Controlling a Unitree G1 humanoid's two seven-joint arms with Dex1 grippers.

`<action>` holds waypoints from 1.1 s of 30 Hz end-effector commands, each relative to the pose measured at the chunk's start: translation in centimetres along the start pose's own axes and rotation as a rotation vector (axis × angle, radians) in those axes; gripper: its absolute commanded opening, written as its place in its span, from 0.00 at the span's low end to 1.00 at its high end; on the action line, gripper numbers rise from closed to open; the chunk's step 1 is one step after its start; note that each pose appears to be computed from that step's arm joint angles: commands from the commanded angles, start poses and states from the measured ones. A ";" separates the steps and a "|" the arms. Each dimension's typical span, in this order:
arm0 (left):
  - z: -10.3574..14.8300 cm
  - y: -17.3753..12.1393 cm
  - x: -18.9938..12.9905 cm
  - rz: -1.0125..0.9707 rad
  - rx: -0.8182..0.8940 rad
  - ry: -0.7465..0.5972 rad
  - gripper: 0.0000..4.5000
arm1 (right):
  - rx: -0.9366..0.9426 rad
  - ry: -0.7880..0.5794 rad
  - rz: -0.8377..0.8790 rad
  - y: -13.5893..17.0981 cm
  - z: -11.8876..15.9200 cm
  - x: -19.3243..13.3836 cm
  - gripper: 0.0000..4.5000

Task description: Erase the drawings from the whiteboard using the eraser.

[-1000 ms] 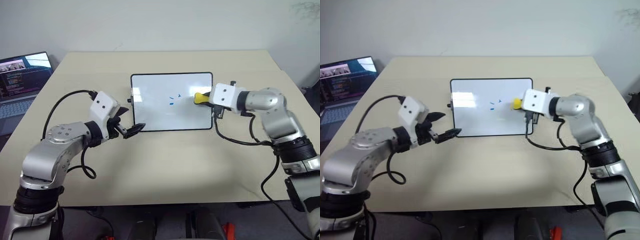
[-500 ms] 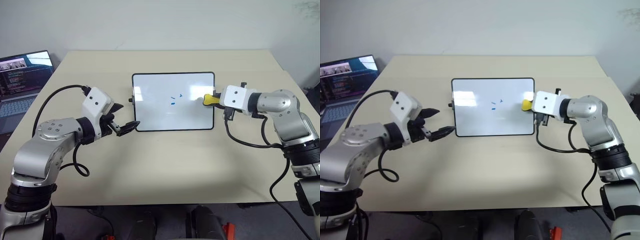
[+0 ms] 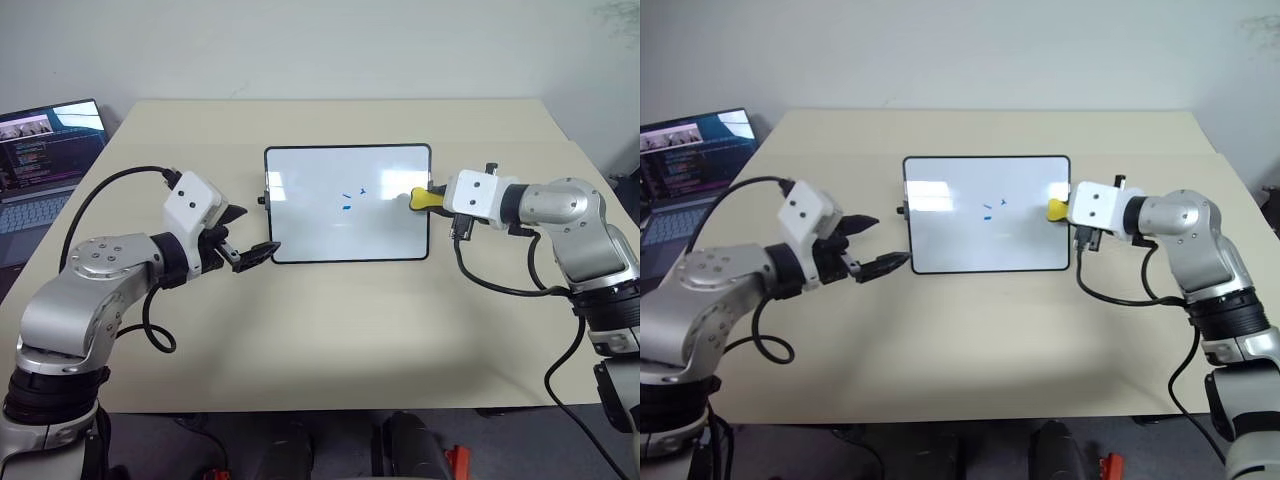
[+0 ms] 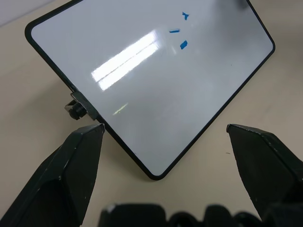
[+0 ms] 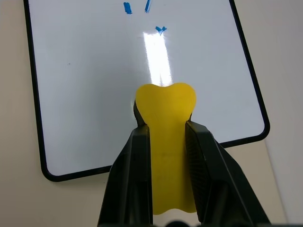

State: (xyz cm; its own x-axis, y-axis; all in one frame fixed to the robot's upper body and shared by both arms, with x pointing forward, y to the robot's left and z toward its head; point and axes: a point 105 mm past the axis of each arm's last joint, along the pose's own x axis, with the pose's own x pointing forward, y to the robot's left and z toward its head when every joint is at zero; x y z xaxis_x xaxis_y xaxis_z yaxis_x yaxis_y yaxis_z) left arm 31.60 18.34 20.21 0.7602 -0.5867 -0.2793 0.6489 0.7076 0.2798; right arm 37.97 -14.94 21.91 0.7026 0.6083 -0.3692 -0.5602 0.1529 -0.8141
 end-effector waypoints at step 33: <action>0.8 0.2 -0.4 0.011 0.033 -0.029 1.00 | 0.006 -0.057 -0.263 -3.7 4.9 7.0 0.15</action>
State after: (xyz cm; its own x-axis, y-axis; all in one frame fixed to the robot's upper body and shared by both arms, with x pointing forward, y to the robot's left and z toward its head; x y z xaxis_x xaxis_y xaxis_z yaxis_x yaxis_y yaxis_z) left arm 31.66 18.28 19.99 0.7576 -0.5886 -0.2820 0.6517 0.7057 0.2780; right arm 42.57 -7.57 23.01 0.7845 0.5951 -0.1743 -0.4230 0.3082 -0.8521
